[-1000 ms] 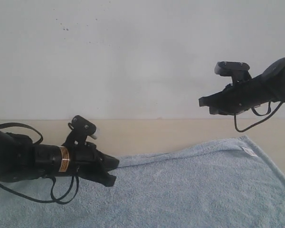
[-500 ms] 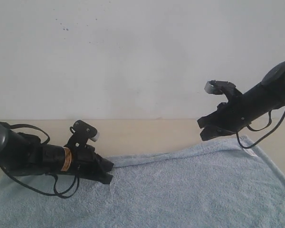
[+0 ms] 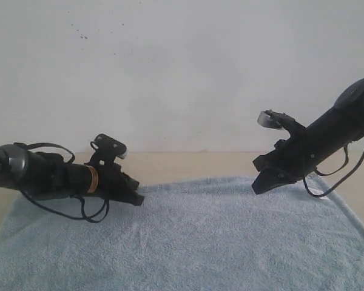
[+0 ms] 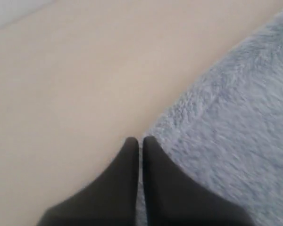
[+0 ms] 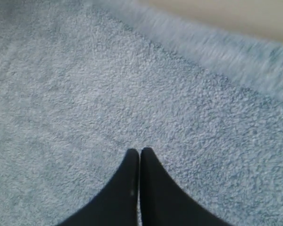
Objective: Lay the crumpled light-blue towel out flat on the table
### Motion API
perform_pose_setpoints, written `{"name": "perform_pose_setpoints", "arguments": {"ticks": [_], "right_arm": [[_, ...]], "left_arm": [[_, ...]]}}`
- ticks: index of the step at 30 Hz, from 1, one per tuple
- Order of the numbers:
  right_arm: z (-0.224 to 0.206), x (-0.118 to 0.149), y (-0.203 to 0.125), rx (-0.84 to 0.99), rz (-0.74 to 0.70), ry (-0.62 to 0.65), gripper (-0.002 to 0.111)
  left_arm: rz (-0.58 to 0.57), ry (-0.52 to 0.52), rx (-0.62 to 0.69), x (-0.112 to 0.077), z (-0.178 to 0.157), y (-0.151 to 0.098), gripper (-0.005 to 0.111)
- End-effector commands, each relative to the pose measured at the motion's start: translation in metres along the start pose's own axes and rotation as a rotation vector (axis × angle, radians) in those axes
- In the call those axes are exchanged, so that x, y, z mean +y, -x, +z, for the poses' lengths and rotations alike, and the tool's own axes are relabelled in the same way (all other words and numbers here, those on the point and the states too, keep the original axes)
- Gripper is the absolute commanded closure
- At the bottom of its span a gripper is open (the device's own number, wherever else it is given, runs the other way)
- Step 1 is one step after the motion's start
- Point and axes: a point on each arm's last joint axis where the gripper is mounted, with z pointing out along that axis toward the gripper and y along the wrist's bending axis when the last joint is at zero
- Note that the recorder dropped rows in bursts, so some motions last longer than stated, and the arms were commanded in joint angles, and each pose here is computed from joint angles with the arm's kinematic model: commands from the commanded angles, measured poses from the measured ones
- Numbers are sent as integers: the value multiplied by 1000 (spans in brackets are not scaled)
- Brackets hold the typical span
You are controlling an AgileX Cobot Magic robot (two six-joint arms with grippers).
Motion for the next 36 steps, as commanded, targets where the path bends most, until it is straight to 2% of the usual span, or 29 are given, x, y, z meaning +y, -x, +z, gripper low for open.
{"name": "perform_pose_setpoints", "arguments": {"ticks": [1,4,6,10,12,14,17,21,24,30,36], "right_arm": [[-3,-1,-2,27,39,-17,108],[-4,-8,-4,40,99,-100,108],[-6,-18,-6,56,131,-211,108],[-14,-44,-10,41,272,-513,108],[-17,-51,-8,11,258,-594,108],[-14,-56,-5,-8,190,-616,108],[-10,-69,0,-83,188,-643,108],[-11,-93,0,-134,211,-677,108],[-6,-114,-9,-121,232,-689,108],[1,-131,-18,-132,270,-690,108],[17,-138,-30,-73,285,-677,108]], "left_arm": [[-62,101,-29,18,-3,25,103],[-144,138,-60,23,-16,42,103],[-241,165,-67,26,-28,48,103],[-387,240,-5,23,-52,39,103],[-415,261,46,17,-67,26,103],[-421,259,82,8,-84,16,103],[-422,244,128,-6,-108,0,103],[-409,244,147,-19,-139,-9,103],[-485,199,122,-31,-158,-14,103],[-494,-11,44,-56,-167,-16,103],[-491,-29,53,-59,-167,-20,103]]}}
